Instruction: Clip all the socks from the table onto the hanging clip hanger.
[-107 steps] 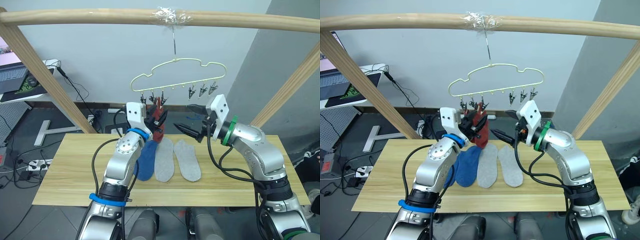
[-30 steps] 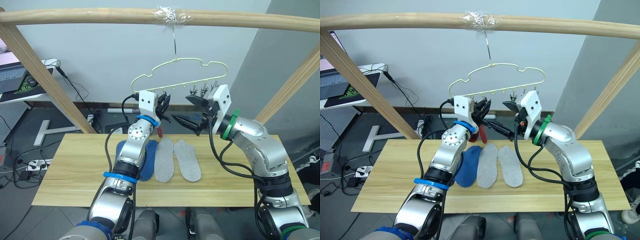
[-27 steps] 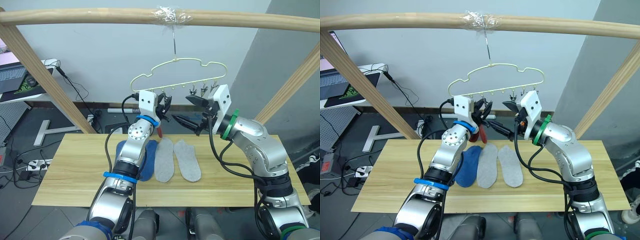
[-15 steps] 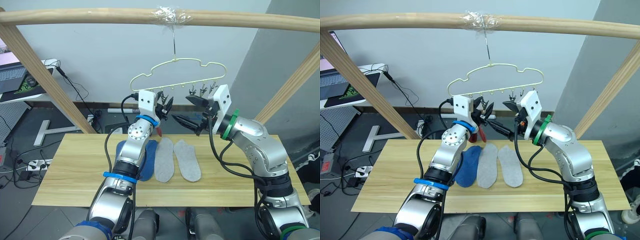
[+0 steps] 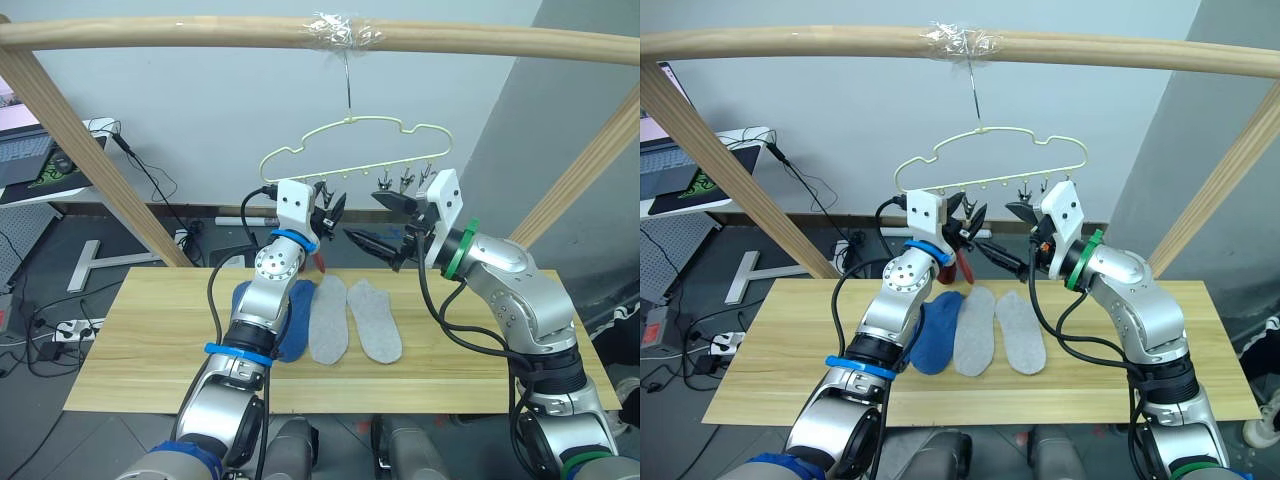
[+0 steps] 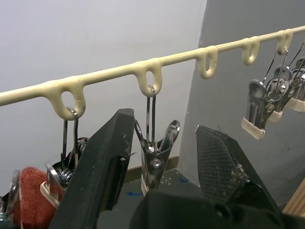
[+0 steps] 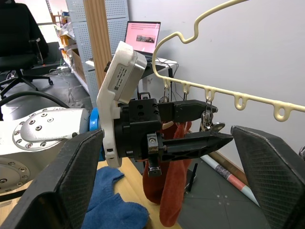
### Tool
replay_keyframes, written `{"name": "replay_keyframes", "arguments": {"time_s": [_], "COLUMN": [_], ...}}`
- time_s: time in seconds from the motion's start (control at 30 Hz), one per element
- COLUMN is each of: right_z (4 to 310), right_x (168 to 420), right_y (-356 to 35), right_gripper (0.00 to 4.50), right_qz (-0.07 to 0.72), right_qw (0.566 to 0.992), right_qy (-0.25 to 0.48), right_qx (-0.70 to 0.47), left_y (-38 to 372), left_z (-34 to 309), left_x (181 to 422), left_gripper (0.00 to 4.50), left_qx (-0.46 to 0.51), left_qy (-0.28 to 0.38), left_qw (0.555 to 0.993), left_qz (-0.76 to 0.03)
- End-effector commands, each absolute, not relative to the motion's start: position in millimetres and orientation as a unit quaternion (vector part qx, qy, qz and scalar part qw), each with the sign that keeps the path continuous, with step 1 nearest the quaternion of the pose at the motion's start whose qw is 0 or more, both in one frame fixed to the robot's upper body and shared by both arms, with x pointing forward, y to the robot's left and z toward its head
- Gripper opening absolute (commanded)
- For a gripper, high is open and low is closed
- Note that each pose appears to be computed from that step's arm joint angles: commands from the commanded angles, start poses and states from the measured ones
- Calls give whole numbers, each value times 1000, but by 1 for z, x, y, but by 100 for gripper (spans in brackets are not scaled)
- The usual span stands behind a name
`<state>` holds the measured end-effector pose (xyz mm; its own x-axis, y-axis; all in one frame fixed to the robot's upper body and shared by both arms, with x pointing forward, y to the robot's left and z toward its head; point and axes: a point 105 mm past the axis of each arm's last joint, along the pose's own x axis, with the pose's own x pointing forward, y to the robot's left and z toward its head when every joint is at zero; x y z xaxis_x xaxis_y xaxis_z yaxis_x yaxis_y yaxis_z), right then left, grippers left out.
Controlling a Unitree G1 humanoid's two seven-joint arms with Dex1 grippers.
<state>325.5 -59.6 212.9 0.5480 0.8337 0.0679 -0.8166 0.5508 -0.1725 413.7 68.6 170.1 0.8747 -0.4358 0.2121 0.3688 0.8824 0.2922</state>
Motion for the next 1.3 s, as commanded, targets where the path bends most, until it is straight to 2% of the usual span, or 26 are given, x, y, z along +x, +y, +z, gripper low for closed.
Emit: {"name": "replay_keyframes", "arguments": {"time_s": [0.03, 0.47, 0.5, 0.53, 0.67, 0.8, 1.07, 1.17, 1.3], "right_z": [227, 226, 225, 225, 224, 224, 218, 183, 133], "right_x": [319, 319, 319, 319, 319, 318, 320, 332, 343], "right_y": [-58, -58, -58, -58, -57, -57, -57, -60, -69], "right_gripper": [450, 450, 450, 450, 450, 450, 450, 450, 450], "right_qz": [476, 477, 477, 477, 477, 477, 476, 451, 414], "right_qw": [871, 871, 871, 871, 872, 872, 873, 884, 895], "right_qy": [-100, -98, -98, -97, -96, -96, -88, -33, 38], "right_qx": [-65, -63, -63, -63, -61, -61, -61, -118, -165], "left_y": [61, 61, 61, 62, 63, 64, 65, 71, 79], "left_z": [191, 192, 193, 193, 194, 194, 190, 188, 188], "left_x": [409, 407, 407, 407, 408, 408, 407, 407, 406], "left_gripper": [242, 242, 204, 191, 77, 10, 0, 0, 0], "left_qx": [123, 119, 119, 118, 119, 119, 116, 108, 45], "left_qy": [-176, -181, -181, -182, -183, -183, -175, -169, -151], "left_qw": [952, 951, 951, 951, 951, 951, 953, 957, 964], "left_qz": [-219, -221, -221, -221, -221, -221, -218, -211, -216]}}
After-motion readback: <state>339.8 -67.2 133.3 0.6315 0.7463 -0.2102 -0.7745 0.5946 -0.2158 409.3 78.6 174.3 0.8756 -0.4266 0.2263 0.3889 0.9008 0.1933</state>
